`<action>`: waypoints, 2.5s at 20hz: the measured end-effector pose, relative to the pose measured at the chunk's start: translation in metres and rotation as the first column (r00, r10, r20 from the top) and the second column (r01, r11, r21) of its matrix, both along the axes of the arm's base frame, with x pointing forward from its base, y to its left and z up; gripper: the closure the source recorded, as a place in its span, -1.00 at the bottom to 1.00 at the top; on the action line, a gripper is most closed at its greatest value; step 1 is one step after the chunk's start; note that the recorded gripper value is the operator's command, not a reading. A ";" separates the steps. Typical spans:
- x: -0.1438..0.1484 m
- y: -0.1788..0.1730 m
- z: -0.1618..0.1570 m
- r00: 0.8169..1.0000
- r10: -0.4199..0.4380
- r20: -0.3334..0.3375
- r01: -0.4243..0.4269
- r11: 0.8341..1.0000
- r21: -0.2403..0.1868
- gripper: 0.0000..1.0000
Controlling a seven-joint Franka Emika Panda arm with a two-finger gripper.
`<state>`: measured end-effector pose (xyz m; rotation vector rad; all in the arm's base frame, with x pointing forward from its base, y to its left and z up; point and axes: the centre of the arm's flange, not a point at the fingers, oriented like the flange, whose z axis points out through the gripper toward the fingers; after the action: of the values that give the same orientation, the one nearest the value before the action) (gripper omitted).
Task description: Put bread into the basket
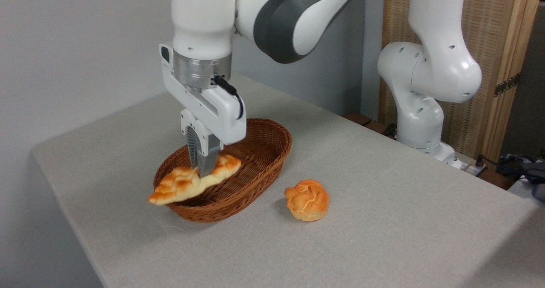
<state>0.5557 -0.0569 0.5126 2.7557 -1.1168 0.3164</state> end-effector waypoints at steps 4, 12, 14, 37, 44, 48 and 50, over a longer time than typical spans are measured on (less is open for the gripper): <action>-0.005 -0.033 -0.002 0.999 -0.034 -0.016 0.034 0.999 -0.005 1.00; -0.009 -0.062 -0.014 0.995 -0.085 -0.042 0.085 0.996 -0.003 1.00; -0.009 -0.065 -0.019 0.995 -0.092 -0.050 0.092 0.996 -0.003 1.00; -0.007 -0.066 -0.027 0.996 -0.053 -0.074 0.052 0.999 -0.007 -0.76; -0.007 -0.066 -0.027 0.996 -0.051 -0.076 0.050 0.999 -0.007 -1.00; -0.007 -0.066 -0.024 0.996 -0.051 -0.069 0.050 0.999 -0.008 -1.00; -0.008 -0.067 -0.018 0.997 -0.052 -0.064 0.051 0.999 -0.007 -1.00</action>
<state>0.5476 -0.1234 0.4943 2.7064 -1.1666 0.2221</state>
